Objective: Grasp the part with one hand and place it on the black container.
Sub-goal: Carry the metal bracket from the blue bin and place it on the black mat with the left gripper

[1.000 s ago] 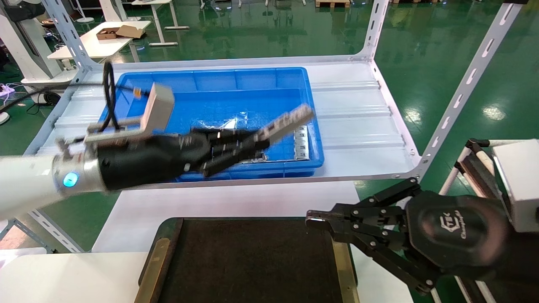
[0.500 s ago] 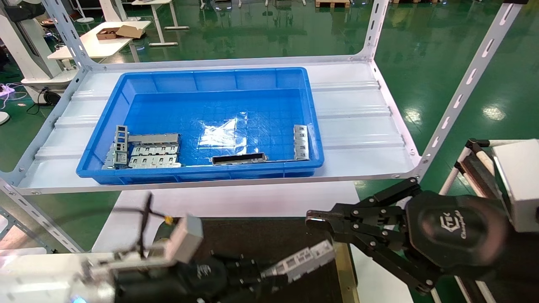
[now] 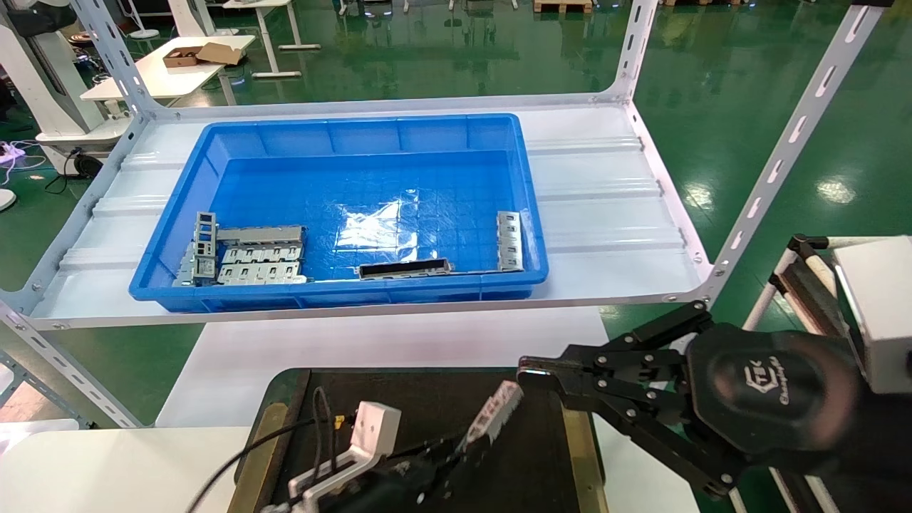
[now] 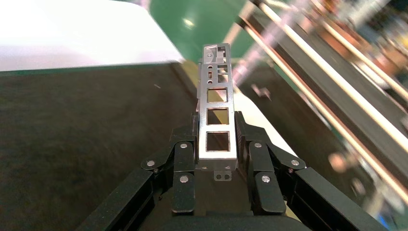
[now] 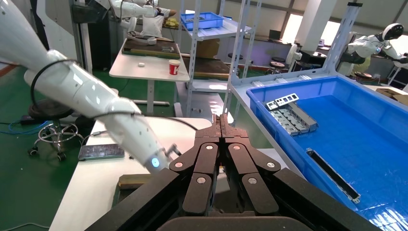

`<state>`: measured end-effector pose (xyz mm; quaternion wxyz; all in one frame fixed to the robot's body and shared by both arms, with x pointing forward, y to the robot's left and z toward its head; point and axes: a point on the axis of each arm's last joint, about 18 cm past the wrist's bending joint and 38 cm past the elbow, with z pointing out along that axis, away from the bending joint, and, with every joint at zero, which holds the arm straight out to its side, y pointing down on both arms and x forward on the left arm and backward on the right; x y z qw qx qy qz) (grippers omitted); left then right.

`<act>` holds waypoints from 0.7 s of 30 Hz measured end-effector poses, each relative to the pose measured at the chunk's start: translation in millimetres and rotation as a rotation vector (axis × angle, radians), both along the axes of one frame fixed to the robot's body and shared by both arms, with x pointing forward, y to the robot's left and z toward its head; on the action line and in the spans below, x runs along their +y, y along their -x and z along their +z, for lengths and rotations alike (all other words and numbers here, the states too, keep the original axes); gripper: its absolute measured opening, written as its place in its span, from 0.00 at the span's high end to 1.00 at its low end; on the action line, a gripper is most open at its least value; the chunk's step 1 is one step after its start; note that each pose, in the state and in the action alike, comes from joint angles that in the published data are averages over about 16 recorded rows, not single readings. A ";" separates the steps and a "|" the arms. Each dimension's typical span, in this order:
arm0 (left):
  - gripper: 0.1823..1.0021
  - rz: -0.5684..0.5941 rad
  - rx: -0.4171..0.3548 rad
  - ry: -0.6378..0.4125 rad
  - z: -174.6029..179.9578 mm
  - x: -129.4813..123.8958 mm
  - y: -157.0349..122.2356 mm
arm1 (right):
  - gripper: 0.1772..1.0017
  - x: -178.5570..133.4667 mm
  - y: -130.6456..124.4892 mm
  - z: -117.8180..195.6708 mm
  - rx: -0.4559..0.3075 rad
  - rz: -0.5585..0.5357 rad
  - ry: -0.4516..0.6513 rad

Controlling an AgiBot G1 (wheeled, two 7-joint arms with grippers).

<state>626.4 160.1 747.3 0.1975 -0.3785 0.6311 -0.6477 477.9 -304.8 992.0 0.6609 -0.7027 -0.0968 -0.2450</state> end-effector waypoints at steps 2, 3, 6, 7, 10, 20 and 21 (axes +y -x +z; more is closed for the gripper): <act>0.82 0.055 0.014 0.033 -5.2 -9.1 -7.3 | 0.98 0.0 0.0 0.0 0.000 0.000 0.000; 0.82 0.081 0.021 0.049 -7.3 -13.5 -11.0 | 0.98 0.0 0.0 0.0 0.000 0.000 0.000; 0.82 0.148 0.043 0.094 -12.8 -26.7 -21.4 | 0.98 0.0 0.0 0.0 0.000 0.000 0.000; 0.82 0.167 0.051 0.107 -14.5 -30.9 -24.6 | 0.98 0.0 0.0 0.0 0.000 0.000 0.000; 0.82 0.217 0.078 0.141 -19.5 -42.7 -33.0 | 0.98 0.0 0.0 0.0 0.000 0.000 0.000; 0.82 0.320 0.171 0.193 -36.9 -67.5 -48.2 | 0.98 0.0 0.0 0.0 0.000 0.000 0.000; 0.82 0.327 0.180 0.195 -38.5 -68.6 -48.8 | 0.98 0.0 0.0 0.0 0.000 0.000 0.000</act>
